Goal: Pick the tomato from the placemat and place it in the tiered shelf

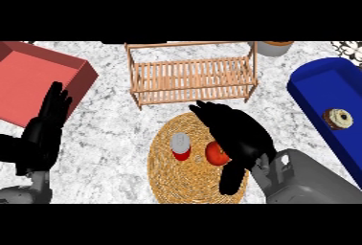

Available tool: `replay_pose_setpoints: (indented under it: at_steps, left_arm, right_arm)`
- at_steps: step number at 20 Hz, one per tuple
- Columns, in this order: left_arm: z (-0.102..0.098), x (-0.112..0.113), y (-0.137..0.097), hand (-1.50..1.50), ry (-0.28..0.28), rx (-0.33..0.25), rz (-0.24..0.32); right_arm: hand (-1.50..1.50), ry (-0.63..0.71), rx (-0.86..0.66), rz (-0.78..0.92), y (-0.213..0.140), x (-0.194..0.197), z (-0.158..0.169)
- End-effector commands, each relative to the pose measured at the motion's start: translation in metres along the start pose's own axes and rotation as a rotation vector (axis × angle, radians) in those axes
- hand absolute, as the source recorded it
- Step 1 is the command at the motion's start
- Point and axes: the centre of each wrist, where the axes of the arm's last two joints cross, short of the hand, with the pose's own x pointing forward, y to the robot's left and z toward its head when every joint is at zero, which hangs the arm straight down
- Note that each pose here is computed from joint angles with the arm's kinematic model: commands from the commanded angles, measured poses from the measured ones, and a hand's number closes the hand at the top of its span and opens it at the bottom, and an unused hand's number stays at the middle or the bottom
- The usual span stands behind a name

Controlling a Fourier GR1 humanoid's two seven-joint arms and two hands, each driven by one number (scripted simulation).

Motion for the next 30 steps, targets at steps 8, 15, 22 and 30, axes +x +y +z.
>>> replay_pose_setpoints:
  at_steps: [8, 15, 22, 30]
  left_arm:
    - [0.016, 0.007, 0.002, 0.00, -0.001, 0.014, -0.010]
    - [0.010, -0.003, -0.009, 0.00, -0.021, -0.001, -0.002]
    - [0.009, 0.006, 0.004, 0.00, -0.004, 0.006, 0.001]
    - [0.007, 0.002, -0.012, 0.00, -0.016, 0.000, -0.008]
  right_arm:
    - [-1.50, 0.108, 0.019, 0.047, 0.044, -0.019, -0.012]
    - [-1.50, 0.096, 0.032, 0.049, 0.048, -0.031, -0.038]
    - [-1.50, 0.098, 0.016, 0.044, 0.076, -0.042, -0.030]
    - [-1.50, 0.051, 0.012, 0.026, 0.083, -0.061, -0.064]
